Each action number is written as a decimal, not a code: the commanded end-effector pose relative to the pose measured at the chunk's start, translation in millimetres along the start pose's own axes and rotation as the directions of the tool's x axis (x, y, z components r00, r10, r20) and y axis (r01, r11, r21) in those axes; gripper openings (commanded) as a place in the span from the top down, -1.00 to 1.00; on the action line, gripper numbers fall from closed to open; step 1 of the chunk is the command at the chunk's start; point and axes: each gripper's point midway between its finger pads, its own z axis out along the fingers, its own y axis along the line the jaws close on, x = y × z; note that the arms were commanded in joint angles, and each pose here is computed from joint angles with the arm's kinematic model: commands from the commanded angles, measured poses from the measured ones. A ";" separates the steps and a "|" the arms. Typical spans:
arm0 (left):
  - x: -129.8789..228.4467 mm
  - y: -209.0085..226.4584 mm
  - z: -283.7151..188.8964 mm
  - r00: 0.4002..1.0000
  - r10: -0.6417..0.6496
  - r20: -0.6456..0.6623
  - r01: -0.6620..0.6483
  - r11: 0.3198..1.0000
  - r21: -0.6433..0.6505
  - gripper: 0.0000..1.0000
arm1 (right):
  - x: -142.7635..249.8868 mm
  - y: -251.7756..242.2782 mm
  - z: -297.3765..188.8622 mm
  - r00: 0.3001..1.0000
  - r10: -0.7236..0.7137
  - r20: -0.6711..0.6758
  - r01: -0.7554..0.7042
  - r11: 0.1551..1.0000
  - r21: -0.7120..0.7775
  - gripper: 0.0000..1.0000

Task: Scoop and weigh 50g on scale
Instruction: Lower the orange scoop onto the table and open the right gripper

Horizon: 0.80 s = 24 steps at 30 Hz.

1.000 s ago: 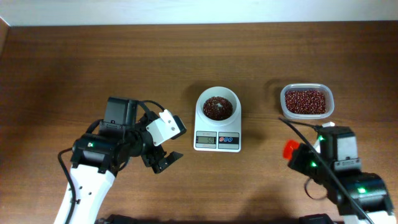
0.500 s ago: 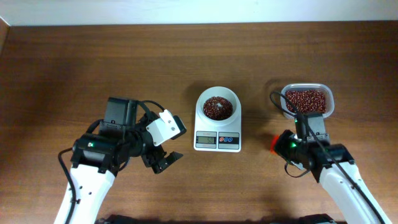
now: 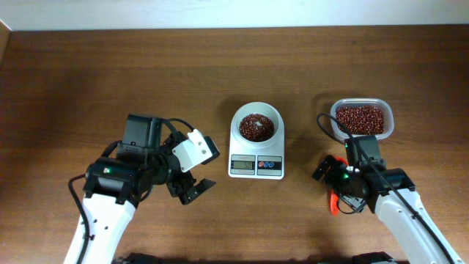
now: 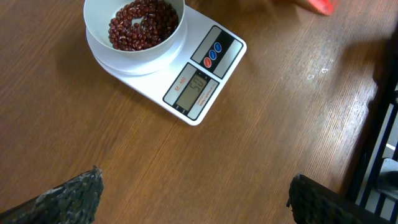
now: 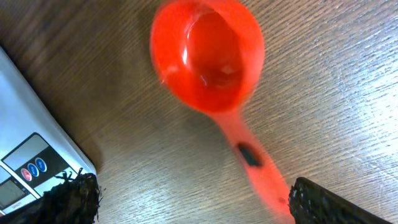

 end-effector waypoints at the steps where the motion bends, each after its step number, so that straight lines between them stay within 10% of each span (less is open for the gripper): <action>1: -4.5 0.3 -3.2 1.000 0.016 0.018 -0.016 1.000 -0.001 -0.98 | 7.6 -11.2 2.3 1.000 -0.002 -0.023 0.003 0.999 0.045 -0.98; 19: -4.6 0.4 -3.2 1.000 0.016 0.018 -0.016 1.000 -0.001 -0.98 | 16.3 -20.5 1.0 0.998 0.002 -0.057 0.003 0.997 0.083 -0.97; 24: -4.6 0.4 -3.2 1.000 0.016 0.018 -0.016 1.000 -0.001 -0.98 | -10.1 -21.4 -27.4 0.989 -0.017 0.147 0.008 0.998 0.061 -0.97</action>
